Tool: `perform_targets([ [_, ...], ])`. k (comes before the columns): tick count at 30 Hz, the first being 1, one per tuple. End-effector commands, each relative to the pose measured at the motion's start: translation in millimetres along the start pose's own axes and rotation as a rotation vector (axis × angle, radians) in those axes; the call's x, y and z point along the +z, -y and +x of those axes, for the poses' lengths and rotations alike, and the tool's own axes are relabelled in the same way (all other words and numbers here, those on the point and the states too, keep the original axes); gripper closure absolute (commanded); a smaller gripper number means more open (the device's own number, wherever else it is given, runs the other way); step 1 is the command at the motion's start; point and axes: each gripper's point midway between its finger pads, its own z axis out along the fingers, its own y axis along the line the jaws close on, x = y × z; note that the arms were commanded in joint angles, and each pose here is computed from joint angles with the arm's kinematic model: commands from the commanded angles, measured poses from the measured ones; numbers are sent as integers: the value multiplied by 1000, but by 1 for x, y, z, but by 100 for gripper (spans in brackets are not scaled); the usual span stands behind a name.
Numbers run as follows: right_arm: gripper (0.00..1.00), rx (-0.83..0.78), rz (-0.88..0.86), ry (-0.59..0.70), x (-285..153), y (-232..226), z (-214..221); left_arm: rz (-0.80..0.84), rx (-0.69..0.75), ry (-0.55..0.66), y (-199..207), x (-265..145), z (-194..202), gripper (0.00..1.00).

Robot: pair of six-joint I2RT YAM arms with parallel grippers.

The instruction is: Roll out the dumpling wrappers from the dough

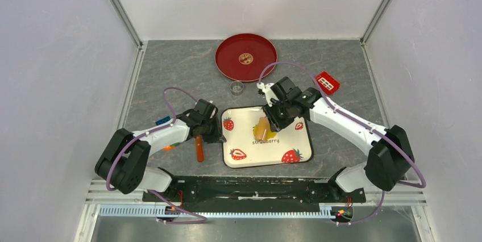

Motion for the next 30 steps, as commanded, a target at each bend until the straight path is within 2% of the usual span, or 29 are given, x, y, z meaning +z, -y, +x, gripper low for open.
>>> perform_targets([
  [1, 100, -68, 89, -123, 35, 1, 37, -199, 5, -15, -46, 7, 12, 98],
  [5, 100, -67, 99, -176, 50, 2, 55, -198, 5, -14, -46, 6, 11, 98],
  [8, 100, -65, 72, -163, 55, -3, 50, -199, 5, -15, -46, 7, 12, 98],
  [13, 100, -58, -15, -1, 35, -26, 0, -198, 5, -14, -46, 6, 12, 98],
  [19, 100, -55, -54, 253, -21, -43, -65, -198, 5, -14, -46, 6, 12, 98],
  [25, 100, 5, 10, 386, -58, -27, -85, -199, 6, -14, -46, 6, 12, 98],
  [30, 100, 119, 70, 456, -78, 15, -82, -198, 5, -15, -46, 6, 12, 98],
])
